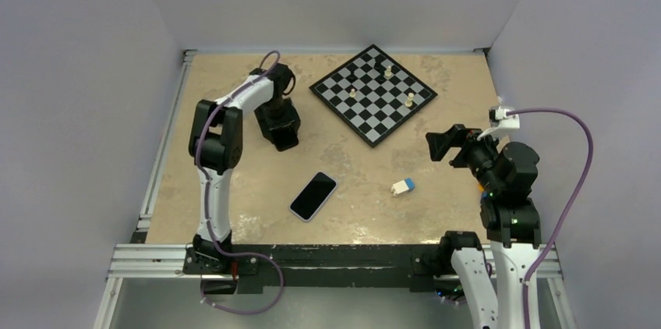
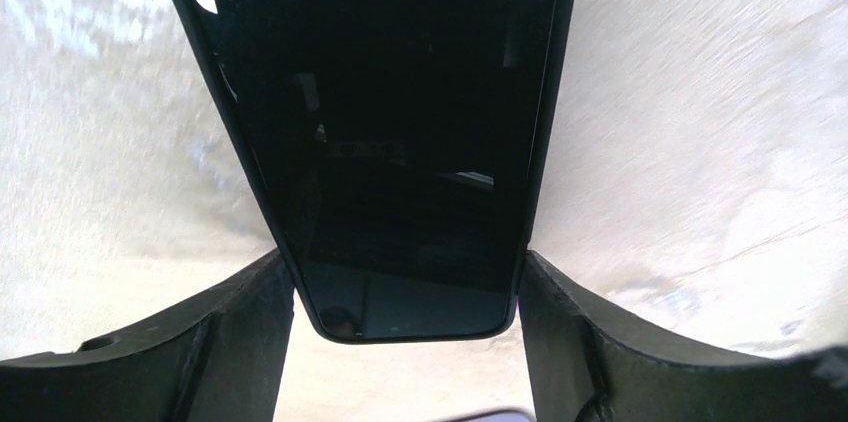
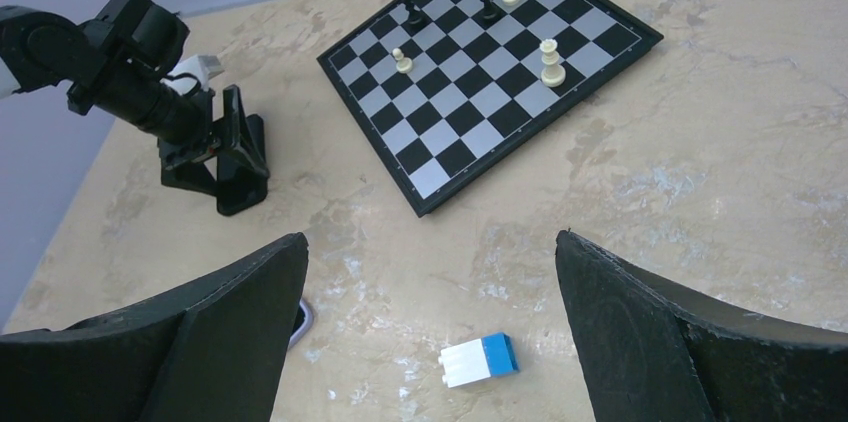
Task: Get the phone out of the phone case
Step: Pick up the phone at the center of the board.
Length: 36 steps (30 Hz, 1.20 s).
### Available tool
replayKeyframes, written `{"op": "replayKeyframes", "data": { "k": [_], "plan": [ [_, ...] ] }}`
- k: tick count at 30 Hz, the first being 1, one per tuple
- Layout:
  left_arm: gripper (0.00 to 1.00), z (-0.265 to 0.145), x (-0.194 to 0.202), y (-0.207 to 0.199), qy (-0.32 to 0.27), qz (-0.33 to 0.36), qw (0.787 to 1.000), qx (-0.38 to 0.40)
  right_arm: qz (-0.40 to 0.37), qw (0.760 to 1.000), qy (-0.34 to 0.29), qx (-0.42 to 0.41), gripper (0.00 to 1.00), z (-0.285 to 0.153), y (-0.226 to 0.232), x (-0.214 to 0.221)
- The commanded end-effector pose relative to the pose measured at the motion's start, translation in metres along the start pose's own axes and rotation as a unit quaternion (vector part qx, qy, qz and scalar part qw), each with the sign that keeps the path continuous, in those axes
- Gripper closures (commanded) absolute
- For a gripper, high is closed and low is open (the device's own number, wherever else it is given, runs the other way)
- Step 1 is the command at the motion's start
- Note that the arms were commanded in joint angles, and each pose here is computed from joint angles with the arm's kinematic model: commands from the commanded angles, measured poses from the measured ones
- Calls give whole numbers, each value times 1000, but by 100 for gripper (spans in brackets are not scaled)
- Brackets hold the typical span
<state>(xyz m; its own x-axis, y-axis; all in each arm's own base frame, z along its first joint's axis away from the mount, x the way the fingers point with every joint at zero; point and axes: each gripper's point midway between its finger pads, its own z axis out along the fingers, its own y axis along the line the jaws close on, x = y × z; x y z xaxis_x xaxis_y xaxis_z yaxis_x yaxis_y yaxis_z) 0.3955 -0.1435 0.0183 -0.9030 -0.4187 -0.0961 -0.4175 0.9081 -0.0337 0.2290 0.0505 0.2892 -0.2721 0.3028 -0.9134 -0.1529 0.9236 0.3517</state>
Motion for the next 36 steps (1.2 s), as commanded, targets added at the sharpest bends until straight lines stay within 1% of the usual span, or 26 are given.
{"op": "replayKeyframes", "data": {
  "k": [1, 3, 6, 7, 8, 9, 12, 13, 19, 23, 27, 36],
  "plan": [
    [73, -16, 26, 11, 0, 7, 1000, 12, -3, 1000, -22, -17, 1, -2, 8, -13],
    [73, -30, 37, 18, -11, 9, 1000, 23, -1, 1000, -20, -17, 1, -1, 8, -12],
    [73, -38, 61, 26, -14, 11, 999, 32, 2, 1000, -18, -21, 1, 2, 8, -9],
    [72, -39, 70, 28, -12, 15, 999, 35, 2, 1000, -18, -23, 1, 3, 8, -9],
    [69, -37, 81, 32, -8, 20, 999, 34, 3, 1000, -18, -25, 1, 3, 9, -8],
    [62, -37, 89, 32, -7, 26, 999, 37, 4, 999, -18, -26, 1, 4, 9, -8],
    [30, -37, 95, 35, -16, 36, 998, 41, 2, 999, -16, -27, 1, 5, 9, -8],
    [23, -38, 93, 36, -21, 40, 998, 36, 1, 1000, -16, -27, 1, 5, 9, -8],
    [1, -36, 77, 30, -28, 62, 998, 19, -3, 999, -21, -25, 1, 0, 10, -11],
    [0, -30, 68, 28, -25, 53, 998, 11, -5, 1000, -21, -22, 1, -3, 10, -11],
    [0, -24, 60, 35, -26, 33, 999, -11, -5, 1000, -22, -22, 1, -5, 10, -10],
    [0, -11, 65, 47, -15, -18, 999, -30, 4, 999, -18, -35, 1, -6, 14, -5]
  ]
}}
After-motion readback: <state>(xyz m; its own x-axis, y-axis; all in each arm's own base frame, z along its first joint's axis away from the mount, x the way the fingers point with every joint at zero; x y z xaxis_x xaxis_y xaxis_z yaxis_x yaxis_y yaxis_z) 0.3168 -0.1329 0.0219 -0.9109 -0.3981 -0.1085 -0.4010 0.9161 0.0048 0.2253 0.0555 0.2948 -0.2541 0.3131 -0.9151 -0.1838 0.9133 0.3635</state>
